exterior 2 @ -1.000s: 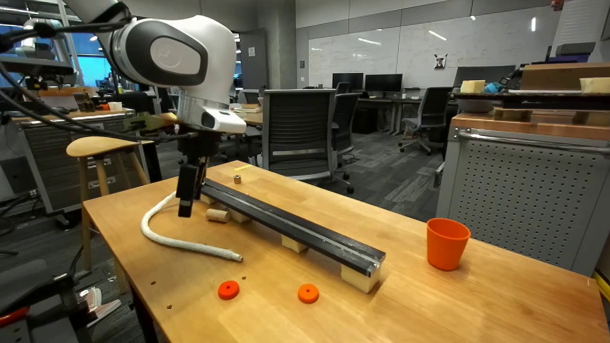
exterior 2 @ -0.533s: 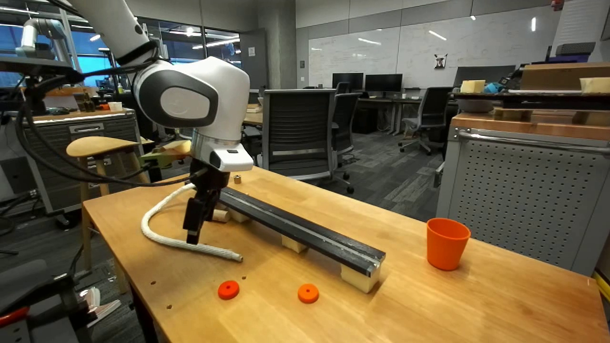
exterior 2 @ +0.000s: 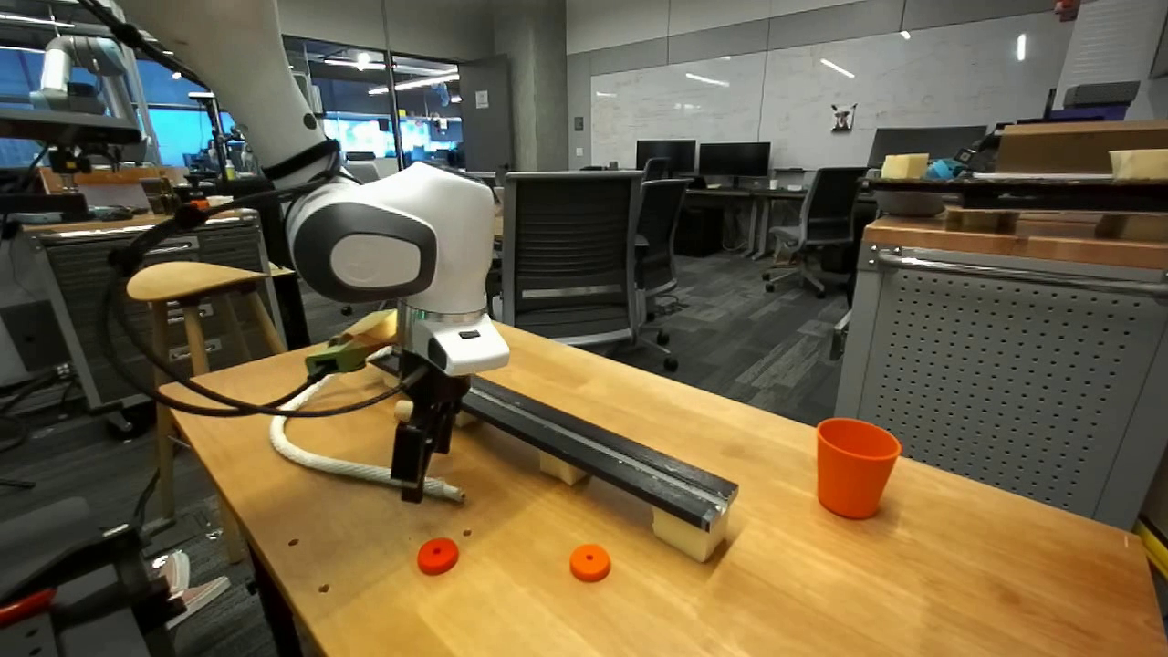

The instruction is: Straighten the white string on the center of the black board

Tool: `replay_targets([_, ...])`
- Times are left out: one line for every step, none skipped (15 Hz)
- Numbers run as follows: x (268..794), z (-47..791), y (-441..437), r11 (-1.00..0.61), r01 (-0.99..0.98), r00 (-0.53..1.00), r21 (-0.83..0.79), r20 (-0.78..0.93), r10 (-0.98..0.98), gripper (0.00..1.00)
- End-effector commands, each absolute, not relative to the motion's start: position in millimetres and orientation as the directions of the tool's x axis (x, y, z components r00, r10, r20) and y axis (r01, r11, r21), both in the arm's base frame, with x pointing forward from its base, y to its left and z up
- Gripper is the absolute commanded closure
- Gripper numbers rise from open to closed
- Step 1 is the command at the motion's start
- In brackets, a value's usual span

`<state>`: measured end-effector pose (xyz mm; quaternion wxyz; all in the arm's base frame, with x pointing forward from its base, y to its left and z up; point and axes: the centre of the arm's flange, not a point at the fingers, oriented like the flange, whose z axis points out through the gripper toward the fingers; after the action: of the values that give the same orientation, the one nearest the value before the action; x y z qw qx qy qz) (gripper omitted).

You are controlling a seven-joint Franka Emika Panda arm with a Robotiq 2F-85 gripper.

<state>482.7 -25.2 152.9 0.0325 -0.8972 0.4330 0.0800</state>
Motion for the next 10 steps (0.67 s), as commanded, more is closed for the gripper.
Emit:
replay_targets([497, 138, -28, -0.587, -0.809, 0.584, 0.005, -0.103, -0.805, 0.00])
replay_targets([499, 136, -30, -0.578, -0.816, 0.576, 0.001, -0.082, -0.813, 0.00])
replay_targets([502, 134, -32, -0.567, -0.824, 0.566, -0.004, -0.061, -0.822, 0.00])
replay_targets([504, 133, -35, -0.556, -0.831, 0.556, -0.007, -0.040, -0.830, 0.00])
replay_targets([506, 133, -38, -0.545, -0.838, 0.545, -0.011, -0.024, -0.838, 0.04])
replay_targets([506, 134, -39, -0.533, -0.846, 0.534, -0.013, -0.023, -0.845, 0.26])
replay_targets([505, 137, -40, -0.525, -0.851, 0.525, -0.014, -0.016, -0.851, 0.28])
replay_targets([504, 139, -41, -0.517, -0.856, 0.517, -0.015, -0.018, -0.856, 0.30])
replay_targets([503, 145, -42, -0.508, -0.861, 0.509, -0.023, -0.021, -0.861, 0.39])
replay_targets([501, 149, -44, -0.500, -0.866, 0.501, -0.029, -0.020, -0.865, 0.46])
